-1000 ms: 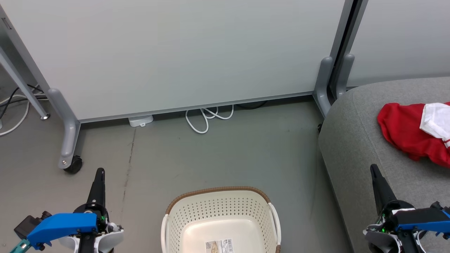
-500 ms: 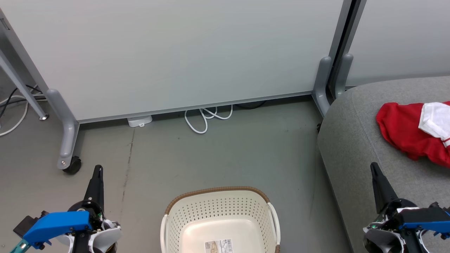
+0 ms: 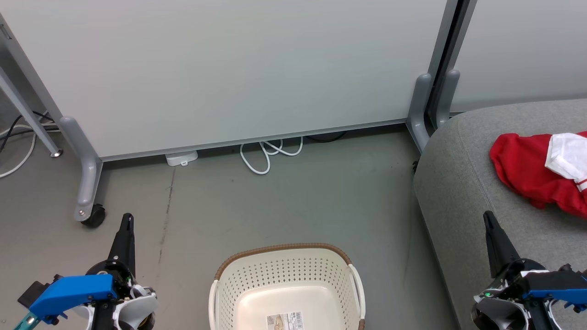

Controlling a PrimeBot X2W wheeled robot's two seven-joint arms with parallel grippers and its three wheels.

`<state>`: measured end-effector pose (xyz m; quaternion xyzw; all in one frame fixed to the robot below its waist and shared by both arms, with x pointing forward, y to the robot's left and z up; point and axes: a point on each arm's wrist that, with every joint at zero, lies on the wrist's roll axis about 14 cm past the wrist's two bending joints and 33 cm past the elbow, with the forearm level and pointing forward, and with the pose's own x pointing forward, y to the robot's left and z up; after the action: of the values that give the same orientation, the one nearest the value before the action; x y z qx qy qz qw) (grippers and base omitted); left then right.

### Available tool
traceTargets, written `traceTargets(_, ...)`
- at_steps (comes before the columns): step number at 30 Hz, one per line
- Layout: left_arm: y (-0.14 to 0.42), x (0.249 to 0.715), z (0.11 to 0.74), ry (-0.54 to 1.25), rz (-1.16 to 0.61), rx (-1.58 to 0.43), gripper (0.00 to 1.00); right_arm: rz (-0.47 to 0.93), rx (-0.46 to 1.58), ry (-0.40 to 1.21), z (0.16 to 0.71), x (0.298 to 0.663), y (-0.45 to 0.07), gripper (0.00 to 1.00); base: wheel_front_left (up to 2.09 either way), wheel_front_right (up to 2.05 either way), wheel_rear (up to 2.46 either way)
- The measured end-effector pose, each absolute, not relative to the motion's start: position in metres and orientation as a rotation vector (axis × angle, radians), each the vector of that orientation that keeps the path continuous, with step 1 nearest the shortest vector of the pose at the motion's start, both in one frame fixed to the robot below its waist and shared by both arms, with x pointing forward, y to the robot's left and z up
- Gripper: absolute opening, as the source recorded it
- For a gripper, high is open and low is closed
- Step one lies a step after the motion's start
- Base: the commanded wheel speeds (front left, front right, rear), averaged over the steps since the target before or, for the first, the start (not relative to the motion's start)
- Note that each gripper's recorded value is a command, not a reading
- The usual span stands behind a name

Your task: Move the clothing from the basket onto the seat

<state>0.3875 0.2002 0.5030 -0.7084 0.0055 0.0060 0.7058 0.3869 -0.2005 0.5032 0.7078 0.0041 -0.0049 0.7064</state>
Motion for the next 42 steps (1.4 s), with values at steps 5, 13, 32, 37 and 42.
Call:
traceTargets(5,0.2002,0.3875,0.5030,0.012,0.013,-1.575,0.00,-0.011,1.573,0.009,0.5032,0.3869,-0.2005,0.00,0.00,0.00,0.00)
traceTargets(13,0.2002,0.3875,0.5030,0.012,0.013,-1.574,0.00,-0.011,1.573,0.009,0.5032,0.3869,-0.2005,0.00,0.00,0.00,0.00)
traceTargets(32,0.2002,0.3875,0.5030,0.012,0.013,-1.574,0.00,-0.011,1.573,0.009,0.5032,0.3869,-0.2005,0.00,0.00,0.00,0.00)
traceTargets(37,0.2002,0.3875,0.5031,0.012,0.013,-1.574,0.00,-0.011,1.573,0.009,0.5033,0.3869,-0.2005,0.00,0.00,0.00,0.00)
traceTargets(42,0.2002,0.3875,0.5030,0.012,0.013,-1.574,0.00,-0.011,1.573,0.009,0.5032,0.3869,-0.2005,0.00,0.00,0.00,0.00)
